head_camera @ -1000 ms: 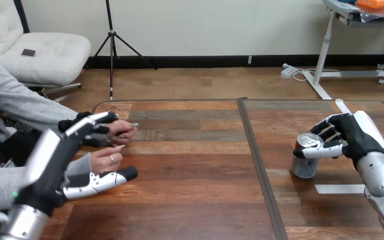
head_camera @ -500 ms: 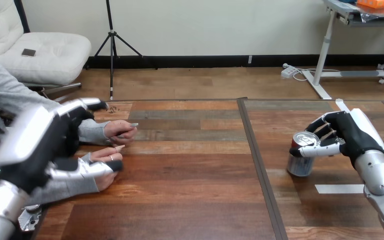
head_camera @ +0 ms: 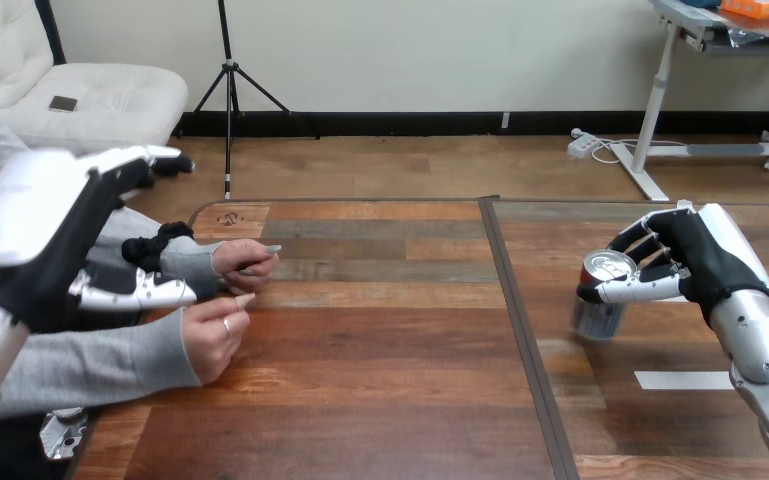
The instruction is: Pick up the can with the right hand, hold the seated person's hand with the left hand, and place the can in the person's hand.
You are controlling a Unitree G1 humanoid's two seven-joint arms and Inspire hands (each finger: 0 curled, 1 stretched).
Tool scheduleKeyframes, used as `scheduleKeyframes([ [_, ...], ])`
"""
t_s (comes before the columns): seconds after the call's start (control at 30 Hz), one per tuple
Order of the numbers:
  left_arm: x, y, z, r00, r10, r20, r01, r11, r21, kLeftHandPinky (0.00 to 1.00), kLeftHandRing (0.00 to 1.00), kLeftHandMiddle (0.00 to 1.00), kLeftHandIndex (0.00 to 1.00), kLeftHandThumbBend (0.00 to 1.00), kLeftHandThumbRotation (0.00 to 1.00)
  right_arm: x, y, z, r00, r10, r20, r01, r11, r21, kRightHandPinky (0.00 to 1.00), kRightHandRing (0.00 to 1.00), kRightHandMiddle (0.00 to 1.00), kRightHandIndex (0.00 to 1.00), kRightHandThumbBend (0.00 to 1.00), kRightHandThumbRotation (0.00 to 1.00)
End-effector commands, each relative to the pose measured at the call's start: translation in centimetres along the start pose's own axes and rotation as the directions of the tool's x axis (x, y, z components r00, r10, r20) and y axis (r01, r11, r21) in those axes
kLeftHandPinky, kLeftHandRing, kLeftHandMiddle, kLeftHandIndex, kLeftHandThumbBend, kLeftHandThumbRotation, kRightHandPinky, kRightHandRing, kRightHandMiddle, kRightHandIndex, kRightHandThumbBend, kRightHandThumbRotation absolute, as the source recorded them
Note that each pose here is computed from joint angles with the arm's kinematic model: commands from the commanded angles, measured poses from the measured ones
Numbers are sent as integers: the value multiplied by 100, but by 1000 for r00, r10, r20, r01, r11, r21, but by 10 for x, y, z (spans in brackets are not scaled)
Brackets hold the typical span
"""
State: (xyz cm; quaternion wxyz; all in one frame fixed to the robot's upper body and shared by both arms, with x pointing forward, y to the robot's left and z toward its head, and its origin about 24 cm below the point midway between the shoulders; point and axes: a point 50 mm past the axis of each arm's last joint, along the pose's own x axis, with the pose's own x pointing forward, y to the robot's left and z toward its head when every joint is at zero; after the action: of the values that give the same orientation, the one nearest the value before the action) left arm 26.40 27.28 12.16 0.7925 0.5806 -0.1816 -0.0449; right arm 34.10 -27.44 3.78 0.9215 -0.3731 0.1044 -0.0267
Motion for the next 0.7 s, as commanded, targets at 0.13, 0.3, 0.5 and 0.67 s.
scheduleKeyframes([
  [0.13,17,-10,-5,996,-81,21,79,994,77,62,73,76,75,100,30,12,-32,36,987,-99,128,102,995,-16,37,41,46,46,73,0],
  [0.3,20,-17,-9,991,-132,0,131,988,77,64,74,77,76,100,30,12,-32,36,987,-100,129,100,995,11,37,41,46,46,72,0],
  [0.5,23,-25,-13,981,-192,-9,192,978,84,67,75,78,78,100,32,12,-33,35,987,-102,128,102,995,4,37,41,45,46,72,0],
  [0.67,25,-29,-15,968,-249,-16,249,963,102,67,76,79,78,100,36,12,-33,35,986,-107,127,107,994,5,37,42,46,46,72,0],
])
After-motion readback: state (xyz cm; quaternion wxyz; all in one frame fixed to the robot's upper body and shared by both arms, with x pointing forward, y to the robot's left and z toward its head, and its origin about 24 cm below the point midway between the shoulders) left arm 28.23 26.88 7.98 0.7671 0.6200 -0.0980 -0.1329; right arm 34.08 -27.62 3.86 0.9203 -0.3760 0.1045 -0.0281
